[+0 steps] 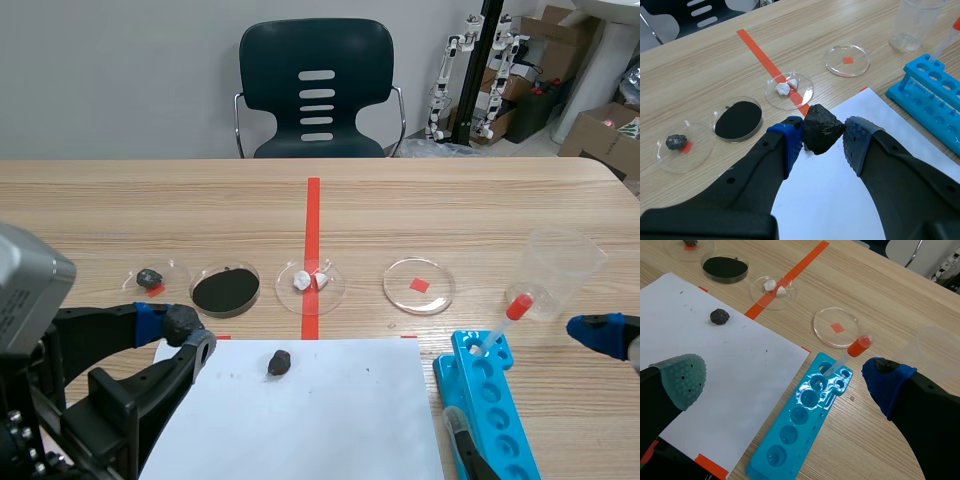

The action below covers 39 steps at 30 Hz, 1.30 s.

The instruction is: Put the right mineral back

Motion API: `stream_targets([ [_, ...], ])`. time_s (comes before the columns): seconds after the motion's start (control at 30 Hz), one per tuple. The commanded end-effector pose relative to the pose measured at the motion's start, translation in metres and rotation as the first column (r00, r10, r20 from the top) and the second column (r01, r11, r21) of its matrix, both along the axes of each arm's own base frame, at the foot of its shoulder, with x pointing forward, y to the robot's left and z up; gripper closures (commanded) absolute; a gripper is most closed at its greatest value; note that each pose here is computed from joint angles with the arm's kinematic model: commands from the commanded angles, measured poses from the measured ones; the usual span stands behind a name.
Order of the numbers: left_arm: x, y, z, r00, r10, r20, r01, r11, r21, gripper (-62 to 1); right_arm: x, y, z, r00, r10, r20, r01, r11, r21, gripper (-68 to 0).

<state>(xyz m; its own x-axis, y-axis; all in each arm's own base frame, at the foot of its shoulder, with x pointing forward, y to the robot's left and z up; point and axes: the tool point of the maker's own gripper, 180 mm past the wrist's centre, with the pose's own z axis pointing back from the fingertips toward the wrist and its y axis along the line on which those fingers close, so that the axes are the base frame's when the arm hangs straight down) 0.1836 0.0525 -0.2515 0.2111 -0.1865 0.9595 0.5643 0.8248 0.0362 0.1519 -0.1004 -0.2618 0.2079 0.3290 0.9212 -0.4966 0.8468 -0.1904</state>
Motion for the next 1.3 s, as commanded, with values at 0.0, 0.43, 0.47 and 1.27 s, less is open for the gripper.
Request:
stream_targets([
  [0.0, 0.0017, -0.0034, 0.0084, 1.0, -0.003, 0.026, 0.003, 1.0, -0.026, -14.3, 0.0009, -0.0004, 0.0035, 1.0, 0.002, 0.015, -0.002, 1.0, 0.008, -67.9],
  [0.43, 0.0017, -0.0033, 0.0084, 1.0, -0.002, 0.026, 0.003, 1.0, -0.026, -14.3, 0.0009, -0.0004, 0.0035, 1.0, 0.002, 0.015, -0.002, 1.0, 0.008, -67.9],
  [0.47, 0.0017, -0.0033, 0.0084, 1.0, -0.002, 0.026, 0.003, 1.0, -0.026, -14.3, 0.0009, -0.0004, 0.0035, 1.0, 0.002, 0.015, -0.002, 1.0, 0.008, -67.9],
  [1.27, 0.007, 0.0022, 0.0104, 0.999, 0.039, 0.028, -0.038, 0.998, -0.041, -14.3, 0.0009, -0.0004, 0.0035, 1.0, 0.002, 0.015, -0.002, 1.0, 0.008, -67.9],
])
